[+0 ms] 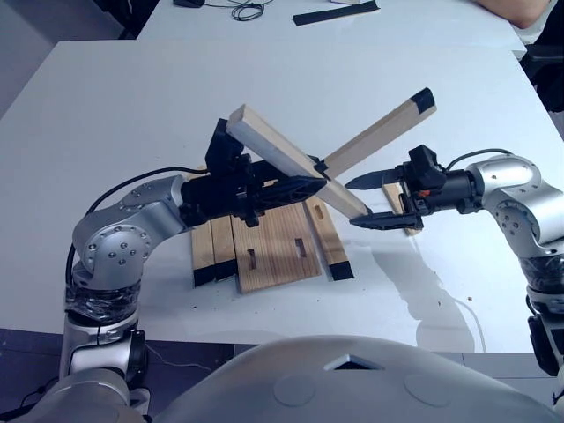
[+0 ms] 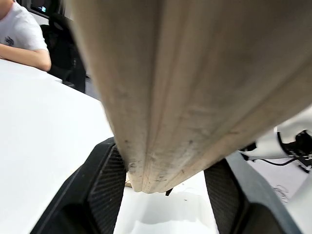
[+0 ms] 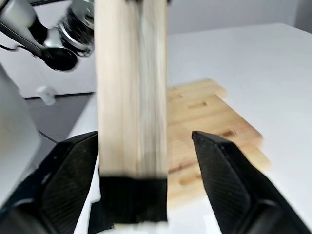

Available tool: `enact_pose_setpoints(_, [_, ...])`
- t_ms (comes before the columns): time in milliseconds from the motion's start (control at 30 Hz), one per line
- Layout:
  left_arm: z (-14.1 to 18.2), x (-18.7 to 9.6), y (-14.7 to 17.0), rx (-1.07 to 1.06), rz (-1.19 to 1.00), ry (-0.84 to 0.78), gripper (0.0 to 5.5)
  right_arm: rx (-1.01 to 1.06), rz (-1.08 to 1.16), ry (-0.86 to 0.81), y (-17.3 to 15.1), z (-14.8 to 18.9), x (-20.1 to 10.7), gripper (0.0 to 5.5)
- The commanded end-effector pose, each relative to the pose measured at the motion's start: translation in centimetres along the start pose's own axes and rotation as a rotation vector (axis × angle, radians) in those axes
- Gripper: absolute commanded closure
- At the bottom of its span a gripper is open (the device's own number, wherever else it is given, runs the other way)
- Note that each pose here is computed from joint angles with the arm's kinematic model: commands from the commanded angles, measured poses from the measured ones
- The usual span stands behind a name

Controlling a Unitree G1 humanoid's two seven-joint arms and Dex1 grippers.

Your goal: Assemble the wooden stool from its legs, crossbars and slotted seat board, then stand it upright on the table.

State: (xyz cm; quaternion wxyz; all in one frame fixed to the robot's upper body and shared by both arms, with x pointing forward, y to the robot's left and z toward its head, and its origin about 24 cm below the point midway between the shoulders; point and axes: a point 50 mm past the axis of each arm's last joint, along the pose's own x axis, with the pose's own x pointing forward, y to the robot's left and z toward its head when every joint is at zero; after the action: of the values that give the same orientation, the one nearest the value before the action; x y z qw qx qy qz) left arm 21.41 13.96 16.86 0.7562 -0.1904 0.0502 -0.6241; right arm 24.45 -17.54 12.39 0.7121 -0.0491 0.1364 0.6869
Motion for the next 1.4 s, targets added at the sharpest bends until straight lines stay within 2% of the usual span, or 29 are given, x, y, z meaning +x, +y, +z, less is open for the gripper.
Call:
enact_pose_setpoints(33, [2.3,-1.4,-0.2,0.093,0.005,0.020,3.24,0.008,-0.141,0.035,-0.7,-1.0,-1.5,2.12])
enact_pose_setpoints(300, [4.1,-6.0,-2.0,0.192,0.082,0.231,3.24,0.013,-0.253,0.022,0.1,-2.4,-2.1,2.12])
enact_pose_setpoints(467, [4.8,-6.9,-2.7,0.242,0.068,0.317,3.24,0.014,-0.307,-0.001,1.2,-2.8,-2.1,2.12])
enact_pose_setpoints(633, [4.5,-6.7,-2.4,0.279,0.080,0.313,3.24,0.015,-0.327,-0.013,1.7,-3.0,-1.6,2.12])
enact_pose_setpoints(800, [4.8,-5.8,-1.1,0.304,0.156,0.228,3.24,0.020,-0.290,-0.007,1.9,-3.0,-1.1,2.12])
enact_pose_setpoints(1033, [7.4,-2.2,2.7,0.279,0.354,-0.101,3.24,0.047,-0.310,-0.008,1.2,-4.1,0.5,2.12])
enact_pose_setpoints(1233, [8.0,0.7,3.9,0.171,0.395,-0.273,3.24,0.062,-0.314,-0.087,0.6,-3.7,3.3,2.12])
enact_pose_setpoints(1400, [8.1,2.0,4.5,0.090,0.418,-0.342,3.24,0.171,-0.298,-0.257,0.3,-2.0,5.2,2.12])
